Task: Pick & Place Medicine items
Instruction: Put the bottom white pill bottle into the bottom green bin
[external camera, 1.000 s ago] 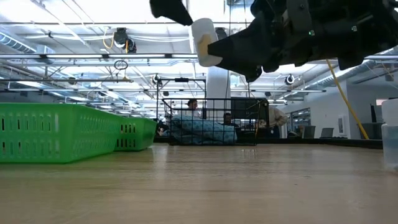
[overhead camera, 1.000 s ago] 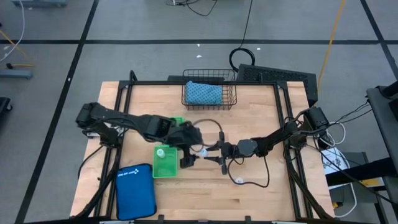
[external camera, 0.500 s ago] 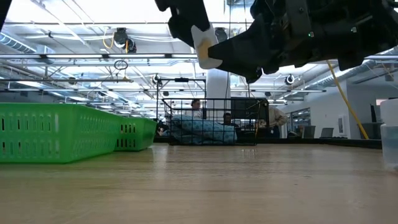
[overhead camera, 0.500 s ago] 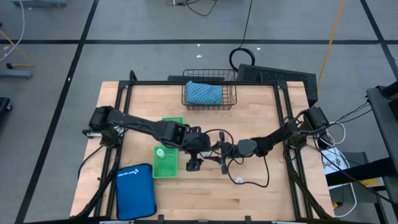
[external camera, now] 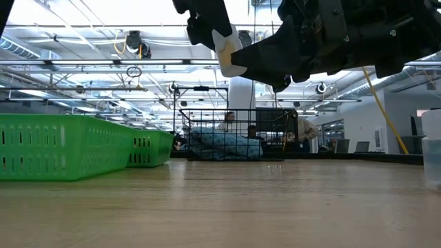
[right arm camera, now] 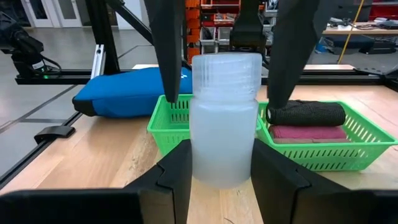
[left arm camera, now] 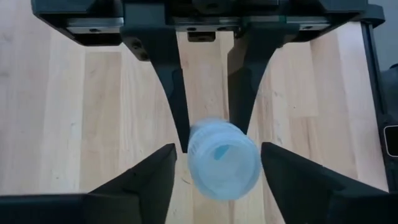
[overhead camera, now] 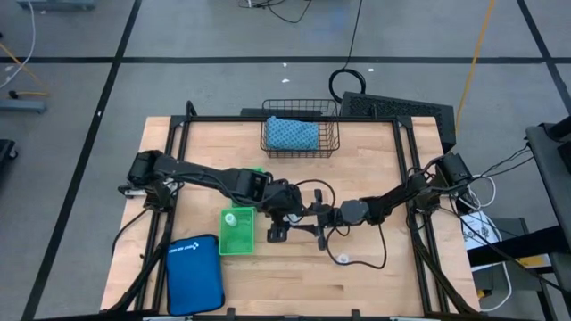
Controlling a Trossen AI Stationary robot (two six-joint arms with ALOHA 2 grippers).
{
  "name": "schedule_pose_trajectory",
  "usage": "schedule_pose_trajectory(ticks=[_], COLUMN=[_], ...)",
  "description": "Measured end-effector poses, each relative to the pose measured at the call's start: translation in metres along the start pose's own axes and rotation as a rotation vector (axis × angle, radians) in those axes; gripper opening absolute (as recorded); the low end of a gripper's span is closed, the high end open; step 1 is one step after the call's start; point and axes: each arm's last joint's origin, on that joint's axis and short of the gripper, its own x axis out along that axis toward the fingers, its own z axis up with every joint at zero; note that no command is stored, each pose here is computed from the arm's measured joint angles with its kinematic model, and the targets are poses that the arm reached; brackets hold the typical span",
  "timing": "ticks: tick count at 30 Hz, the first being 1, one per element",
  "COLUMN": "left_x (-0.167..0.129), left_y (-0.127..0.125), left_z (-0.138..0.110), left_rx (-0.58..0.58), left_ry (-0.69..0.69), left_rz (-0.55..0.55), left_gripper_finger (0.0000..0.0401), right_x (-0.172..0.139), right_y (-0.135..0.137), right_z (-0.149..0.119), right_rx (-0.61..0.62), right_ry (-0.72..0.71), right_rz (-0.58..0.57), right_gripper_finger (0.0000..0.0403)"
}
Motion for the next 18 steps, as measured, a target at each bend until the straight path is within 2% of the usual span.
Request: schedule_pose_trajectory(ticks=[10, 13, 18], left_x=[0.000, -0.004, -0.017], left_y=[0.000, 0.000, -0.010], left_z=[0.001, 0.000, -0.007], left_rx=[0.011, -0.008, -0.105], left_ry=[-0.005, -0.009, 0.004], left_rz=[-0.004, -0.002, 0.040], left_gripper_finger=[0.0173, 0.0138, 0.0138], right_x=[0.000, 0.000, -0.004], right_y=[0.001, 0.001, 0.000], right_z=[0.000, 0.000, 0.001], right_rx=[-0.003, 0.006, 0.009], right_ry=[0.002, 0.000, -0.002], right_rz=[0.027, 0.028, 0.026], right_gripper_finger=[0.0127, 0.0144, 0.0186])
